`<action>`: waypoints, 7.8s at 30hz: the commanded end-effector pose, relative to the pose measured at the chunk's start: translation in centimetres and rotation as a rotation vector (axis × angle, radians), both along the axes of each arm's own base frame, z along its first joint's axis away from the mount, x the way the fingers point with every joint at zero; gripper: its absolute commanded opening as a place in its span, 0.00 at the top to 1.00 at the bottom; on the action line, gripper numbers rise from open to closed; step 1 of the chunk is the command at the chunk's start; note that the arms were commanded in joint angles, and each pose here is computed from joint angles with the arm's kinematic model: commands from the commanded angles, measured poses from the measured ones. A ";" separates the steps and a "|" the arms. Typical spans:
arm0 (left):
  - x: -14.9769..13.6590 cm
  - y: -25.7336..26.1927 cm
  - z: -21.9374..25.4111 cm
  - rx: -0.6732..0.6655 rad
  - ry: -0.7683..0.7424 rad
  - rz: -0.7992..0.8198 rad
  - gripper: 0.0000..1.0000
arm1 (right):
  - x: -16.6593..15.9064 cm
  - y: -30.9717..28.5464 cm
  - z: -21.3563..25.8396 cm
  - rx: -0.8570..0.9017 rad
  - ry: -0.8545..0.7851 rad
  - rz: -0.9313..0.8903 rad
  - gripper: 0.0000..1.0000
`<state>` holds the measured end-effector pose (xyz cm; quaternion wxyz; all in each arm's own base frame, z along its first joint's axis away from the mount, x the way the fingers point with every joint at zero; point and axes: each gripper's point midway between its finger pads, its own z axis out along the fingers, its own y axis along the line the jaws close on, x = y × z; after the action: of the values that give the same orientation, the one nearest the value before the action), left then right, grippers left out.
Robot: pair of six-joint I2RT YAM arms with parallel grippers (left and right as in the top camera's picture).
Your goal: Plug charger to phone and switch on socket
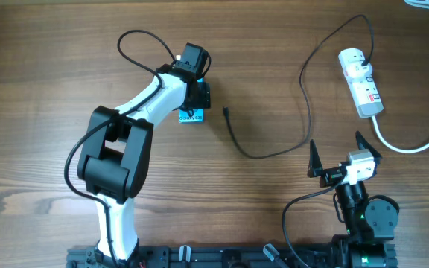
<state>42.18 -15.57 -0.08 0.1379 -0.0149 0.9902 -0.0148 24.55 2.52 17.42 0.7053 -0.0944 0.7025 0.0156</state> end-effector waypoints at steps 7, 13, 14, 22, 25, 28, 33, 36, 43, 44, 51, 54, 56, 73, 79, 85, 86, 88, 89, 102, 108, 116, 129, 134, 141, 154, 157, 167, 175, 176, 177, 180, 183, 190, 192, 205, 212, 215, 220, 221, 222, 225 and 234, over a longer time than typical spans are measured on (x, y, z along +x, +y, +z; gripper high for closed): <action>-9.7 -0.1 -2.6 -0.065 0.423 -0.005 0.29 | 0.0 -0.4 0.2 0.007 -0.008 -0.021 0.00; -10.8 0.4 -2.5 -0.046 0.470 0.001 0.20 | 0.0 -0.4 0.2 0.007 -0.008 -0.021 0.00; -10.5 0.2 -2.5 -0.051 0.456 -0.001 0.17 | 0.0 -0.4 0.2 0.007 -0.008 -0.021 0.00; -9.5 -0.2 -2.7 -0.067 0.417 -0.006 0.00 | 0.0 -0.4 0.2 0.008 -0.008 -0.021 0.00; -9.5 -0.2 -2.7 -0.067 0.417 -0.006 0.00 | 0.0 -0.4 0.2 0.007 -0.008 -0.021 0.00; -9.5 -0.2 -2.7 -0.066 0.417 -0.005 0.01 | 0.0 -0.4 0.2 0.007 -0.008 -0.021 0.00; -10.0 0.2 -2.7 -0.052 0.434 0.006 0.08 | 0.0 -0.4 0.2 0.007 -0.008 -0.021 0.00; -10.1 0.2 -2.6 -0.049 0.440 0.006 0.08 | 0.0 -0.4 0.2 0.008 -0.008 -0.021 0.01; -10.0 0.5 -2.7 -0.035 0.436 0.060 0.08 | 0.0 -0.4 0.2 0.007 -0.008 -0.021 0.00; -10.0 0.6 -2.7 -0.032 0.434 0.061 0.09 | 0.0 -0.4 0.2 0.007 -0.008 -0.021 0.01; -8.6 2.1 -2.9 0.053 0.360 0.116 0.11 | 0.0 -0.4 0.2 0.008 -0.008 -0.021 0.00; -8.6 2.1 -2.9 0.054 0.361 0.119 0.18 | 0.0 -0.4 0.2 0.007 -0.008 -0.021 0.00; -8.4 1.9 -2.9 0.046 0.355 0.118 0.18 | 0.0 -0.4 0.2 0.008 -0.008 -0.021 0.00; -9.3 -1.2 -2.6 -0.128 0.419 0.050 0.28 | -1.8 5.0 2.2 0.198 -0.005 0.315 0.00; -9.7 -2.6 -2.1 -0.245 0.456 -0.014 0.27 | -1.0 5.0 6.0 0.272 0.105 0.305 0.00; -9.3 -2.3 -1.5 -0.351 0.482 0.029 0.27 | 2.3 8.5 8.1 0.369 0.495 0.505 0.00; -9.2 -2.3 -1.4 -0.368 0.484 0.036 0.27 | 2.7 9.5 8.4 0.393 0.536 0.581 0.00; -8.9 -2.1 -1.2 -0.399 0.486 0.048 0.25 | 3.6 11.8 8.4 0.472 0.607 0.791 0.00; -8.8 -2.0 -1.2 -0.400 0.482 0.051 0.24 | 4.0 12.4 7.9 0.513 0.641 0.848 0.00; -8.8 -2.7 -1.3 -0.387 0.460 -0.013 0.09 | 7.7 19.4 -6.9 0.819 1.186 0.835 0.00; -9.2 -2.6 -2.3 -0.219 0.436 0.082 0.08 | 7.4 19.3 -8.1 0.779 1.186 0.844 0.01; -10.0 -3.1 -2.8 -0.084 0.394 0.100 0.11 | 6.5 19.0 -10.7 0.665 1.179 0.793 0.00; -10.0 -1.4 -2.9 0.009 0.376 0.092 0.23 | 4.6 22.7 -10.9 0.569 1.186 0.857 0.00; -10.3 -1.2 -2.9 0.021 0.391 0.052 0.28 | 4.7 23.0 -10.7 0.563 1.171 0.867 0.00; -11.0 -1.7 -2.6 -0.077 0.457 -0.003 0.29 | 4.8 24.0 -12.3 0.555 1.221 0.727 0.00; -11.4 -1.4 -1.4 -0.283 0.550 -0.037 0.27 | 2.9 27.0 -15.3 0.617 1.360 0.576 0.00; -11.5 -1.4 -1.4 -0.283 0.551 -0.038 0.27 | 3.0 27.4 -16.5 0.663 1.391 0.533 0.06; -11.4 -1.4 -1.4 -0.283 0.549 -0.038 0.24 | 3.2 28.9 -17.3 0.690 1.366 0.522 0.39; -11.7 -1.5 -1.8 -0.221 0.536 -0.065 0.19 | 1.9 29.2 -17.3 0.719 1.449 0.538 0.05; -11.8 -1.6 -1.9 -0.202 0.530 -0.078 0.19 | 2.1 29.3 -17.1 0.717 1.435 0.548 0.06; -11.8 -1.8 -1.9 -0.190 0.526 -0.086 0.18 | 2.3 29.4 -16.9 0.717 1.419 0.562 0.07; -11.9 -2.2 -2.0 -0.182 0.515 -0.102 0.15 | 3.0 29.9 -16.0 0.696 1.346 0.623 0.25; -11.6 -2.2 -2.0 -0.185 0.509 -0.097 0.14 | 3.8 29.9 -15.7 0.688 1.292 0.622 0.40; -11.6 -2.2 -2.0 -0.186 0.506 -0.098 0.00 | 4.4 29.5 -16.2 0.680 1.275 0.571 0.69; -11.6 -2.2 -2.1 -0.186 0.506 -0.098 0.00 | 4.4 29.5 -16.2 0.680 1.276 0.571 0.74; -10.6 -1.4 -0.7 -0.207 0.463 -0.098 0.02 | 3.9 29.5 -16.0 0.695 1.307 0.593 0.96; -9.2 -3.1 5.9 -0.497 0.357 -0.189 0.05 | 4.1 29.5 -13.1 0.777 1.310 0.764 0.96; -9.0 -4.4 10.1 -0.692 0.289 -0.279 0.07 | 4.5 29.9 -9.8 0.848 1.266 0.910 0.96; -8.7 -4.8 16.0 -0.930 0.187 -0.343 0.15 | 5.2 30.0 -5.7 0.942 1.199 1.029 0.96; -8.6 -4.9 17.0 -0.977 0.172 -0.352 0.17 | 5.3 30.0 -4.8 0.962 1.184 1.046 0.96; -8.5 -5.0 18.4 -1.040 0.150 -0.367 0.20 | 5.4 30.0 -4.2 0.977 1.169 1.060 0.96; -8.4 -5.2 21.5 -1.206 0.104 -0.417 0.24 | 5.6 30.1 -2.1 1.015 1.121 1.110 0.96; -8.6 -5.6 22.9 -1.280 0.092 -0.452 0.55 | 4.8 29.3 -1.4 0.927 1.072 1.216 0.96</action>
<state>35.34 -19.50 19.30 0.0648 0.0869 0.8196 -0.5627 29.61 31.79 16.08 0.1282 -0.1107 0.6899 0.7038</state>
